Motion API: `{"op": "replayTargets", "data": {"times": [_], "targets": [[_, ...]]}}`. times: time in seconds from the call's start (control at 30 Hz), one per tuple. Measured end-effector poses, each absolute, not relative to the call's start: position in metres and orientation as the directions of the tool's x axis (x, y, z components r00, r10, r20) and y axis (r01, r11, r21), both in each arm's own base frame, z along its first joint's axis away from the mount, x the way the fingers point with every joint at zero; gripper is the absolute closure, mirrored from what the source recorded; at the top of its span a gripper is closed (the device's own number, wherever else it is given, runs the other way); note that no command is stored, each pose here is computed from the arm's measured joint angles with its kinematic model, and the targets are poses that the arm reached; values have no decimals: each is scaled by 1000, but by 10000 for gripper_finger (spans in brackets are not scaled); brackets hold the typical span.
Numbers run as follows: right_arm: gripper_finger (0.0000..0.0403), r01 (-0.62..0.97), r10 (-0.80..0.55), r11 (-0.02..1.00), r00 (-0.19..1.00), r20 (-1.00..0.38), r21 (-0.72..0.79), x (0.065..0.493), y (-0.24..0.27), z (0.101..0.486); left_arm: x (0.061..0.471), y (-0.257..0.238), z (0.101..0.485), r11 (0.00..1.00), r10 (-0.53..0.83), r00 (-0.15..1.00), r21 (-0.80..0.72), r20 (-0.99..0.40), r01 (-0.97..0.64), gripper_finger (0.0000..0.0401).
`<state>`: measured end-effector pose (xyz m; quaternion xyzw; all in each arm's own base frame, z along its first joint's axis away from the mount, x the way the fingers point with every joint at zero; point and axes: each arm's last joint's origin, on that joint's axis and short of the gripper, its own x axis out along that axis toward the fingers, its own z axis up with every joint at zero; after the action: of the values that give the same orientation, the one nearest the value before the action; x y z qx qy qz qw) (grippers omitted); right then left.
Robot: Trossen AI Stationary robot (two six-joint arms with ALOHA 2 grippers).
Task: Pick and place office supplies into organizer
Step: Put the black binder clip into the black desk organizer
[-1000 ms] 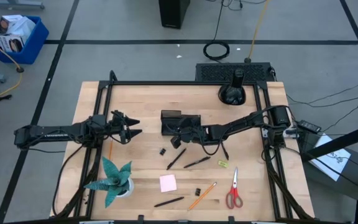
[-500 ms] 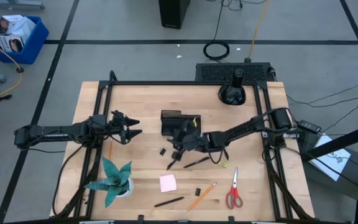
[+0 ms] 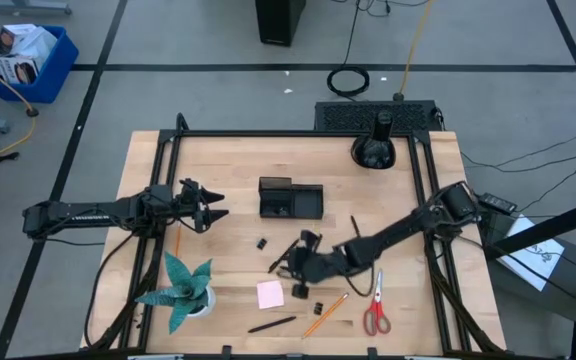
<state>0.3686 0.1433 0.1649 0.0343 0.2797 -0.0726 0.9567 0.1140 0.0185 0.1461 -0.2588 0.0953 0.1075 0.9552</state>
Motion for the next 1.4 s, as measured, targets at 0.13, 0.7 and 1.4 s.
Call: {"op": "replayTargets", "data": {"times": [0.13,0.7,1.4], "targets": [[316,202,-186,979,843,-504,-24,353,168,172,114,19,146,843,156,959,-473,-237,-255,50],[316,376,-350,927,868,-351,6,291,241,177,115,19,149,849,157,965,-471,-208,-240,50],[316,349,-358,933,922,-145,-84,320,341,200,114,19,146,850,157,959,-462,-235,-252,50]]}}
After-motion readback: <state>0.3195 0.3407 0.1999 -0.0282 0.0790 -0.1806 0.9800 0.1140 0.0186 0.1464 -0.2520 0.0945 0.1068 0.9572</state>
